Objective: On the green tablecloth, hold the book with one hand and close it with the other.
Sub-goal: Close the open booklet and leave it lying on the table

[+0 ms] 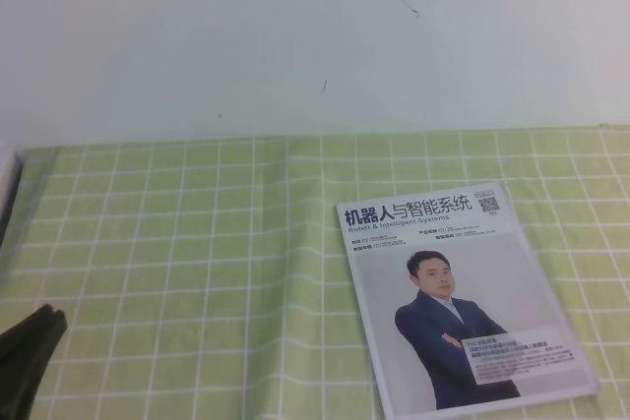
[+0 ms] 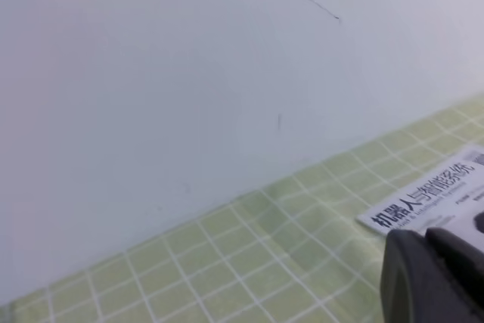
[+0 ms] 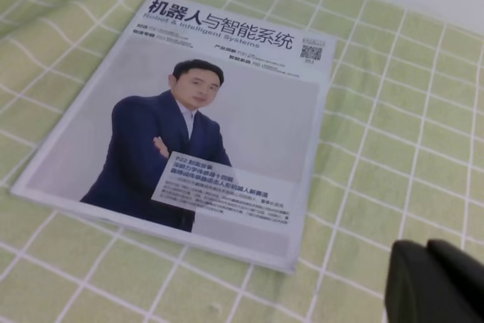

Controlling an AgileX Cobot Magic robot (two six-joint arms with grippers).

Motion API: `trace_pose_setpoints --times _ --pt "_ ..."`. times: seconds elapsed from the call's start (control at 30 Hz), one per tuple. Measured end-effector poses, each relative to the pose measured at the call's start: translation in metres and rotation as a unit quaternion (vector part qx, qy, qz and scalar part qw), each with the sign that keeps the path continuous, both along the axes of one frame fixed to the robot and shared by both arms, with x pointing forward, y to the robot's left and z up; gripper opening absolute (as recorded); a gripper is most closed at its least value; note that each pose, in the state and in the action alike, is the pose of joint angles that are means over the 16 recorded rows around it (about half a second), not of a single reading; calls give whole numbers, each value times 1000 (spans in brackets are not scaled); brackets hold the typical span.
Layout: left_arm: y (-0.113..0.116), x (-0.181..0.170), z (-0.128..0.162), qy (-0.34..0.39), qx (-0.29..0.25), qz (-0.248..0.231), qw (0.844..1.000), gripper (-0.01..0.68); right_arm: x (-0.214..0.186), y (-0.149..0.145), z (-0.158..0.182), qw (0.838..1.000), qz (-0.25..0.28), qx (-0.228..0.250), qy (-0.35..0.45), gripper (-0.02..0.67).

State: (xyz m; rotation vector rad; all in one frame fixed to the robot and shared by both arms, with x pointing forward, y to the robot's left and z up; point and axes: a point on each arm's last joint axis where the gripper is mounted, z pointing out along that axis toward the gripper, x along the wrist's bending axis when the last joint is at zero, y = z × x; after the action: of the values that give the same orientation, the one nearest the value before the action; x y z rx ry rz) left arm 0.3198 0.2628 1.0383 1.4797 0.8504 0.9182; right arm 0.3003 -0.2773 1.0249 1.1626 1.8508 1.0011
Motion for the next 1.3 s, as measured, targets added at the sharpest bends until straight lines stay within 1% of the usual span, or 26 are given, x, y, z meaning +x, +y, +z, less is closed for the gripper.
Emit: trace_pose_setpoints --times 0.13,0.27,0.43,0.6,0.73,0.93,1.3 --pt "12 -8 -19 -33 -16 47 998 -3 0 0 0 1000 0 0 0 -3" --pt "21 -15 -37 -42 -16 91 995 -3 0 0 0 1000 0 0 0 -3" --pt "28 -19 -57 -20 -3 138 990 -3 0 0 0 1000 0 0 0 -3" --pt "32 -21 -72 23 21 170 985 -3 0 0 0 1000 0 0 0 -3" --pt "34 -23 -79 56 33 181 981 -3 0 0 0 1000 0 0 0 -3" --pt "33 -24 -85 93 39 181 978 -3 0 0 0 1000 0 0 0 -3" --pt "33 -25 -87 102 35 179 978 -3 -2 0 1 1000 0 1 -9 -3"
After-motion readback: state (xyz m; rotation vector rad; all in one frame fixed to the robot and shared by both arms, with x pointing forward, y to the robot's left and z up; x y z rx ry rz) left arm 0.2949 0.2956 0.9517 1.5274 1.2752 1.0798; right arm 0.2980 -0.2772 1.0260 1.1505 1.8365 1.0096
